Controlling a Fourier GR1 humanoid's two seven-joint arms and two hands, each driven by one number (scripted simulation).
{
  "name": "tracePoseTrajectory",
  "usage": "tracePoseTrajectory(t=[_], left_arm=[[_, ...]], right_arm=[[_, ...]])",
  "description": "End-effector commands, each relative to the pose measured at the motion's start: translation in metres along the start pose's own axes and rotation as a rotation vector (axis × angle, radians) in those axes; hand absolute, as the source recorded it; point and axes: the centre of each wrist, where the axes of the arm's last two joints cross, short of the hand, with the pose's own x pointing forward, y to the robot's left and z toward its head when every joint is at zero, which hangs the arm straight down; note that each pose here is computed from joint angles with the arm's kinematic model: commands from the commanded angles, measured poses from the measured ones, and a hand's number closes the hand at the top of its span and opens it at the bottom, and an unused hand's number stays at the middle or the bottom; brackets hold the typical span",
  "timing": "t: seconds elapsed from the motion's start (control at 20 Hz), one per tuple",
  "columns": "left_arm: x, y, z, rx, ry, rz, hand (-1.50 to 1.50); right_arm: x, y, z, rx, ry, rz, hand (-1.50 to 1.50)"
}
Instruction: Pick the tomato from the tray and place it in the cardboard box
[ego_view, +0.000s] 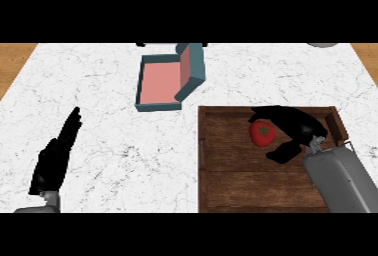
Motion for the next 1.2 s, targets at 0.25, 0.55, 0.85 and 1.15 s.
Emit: tracePoseTrajectory(t=[0.25, 0.55, 0.85, 1.15], left_arm=[[-0.009, -0.004, 0.011, 0.006, -0.008, 0.005, 0.0], [-0.005, 0.008, 0.002, 0.02, 0.021, -0.002, 0.0], [0.001, 0.004, 0.003, 0.029, 0.014, -0.019, 0.0], [-0.002, 0.003, 0.008, 0.006, -0.006, -0.007, 0.0]], right_arm=[[0.006, 0.016, -0.014, -0.203, -0.017, 0.11, 1.5], [0.022, 0.032, -0.013, -0.351, 0.46, -0.014, 1.5], [0.076, 0.058, -0.004, -0.532, 0.801, -0.078, 1.5], [0.13, 0.064, 0.023, -0.691, 0.92, -0.039, 1.5]])
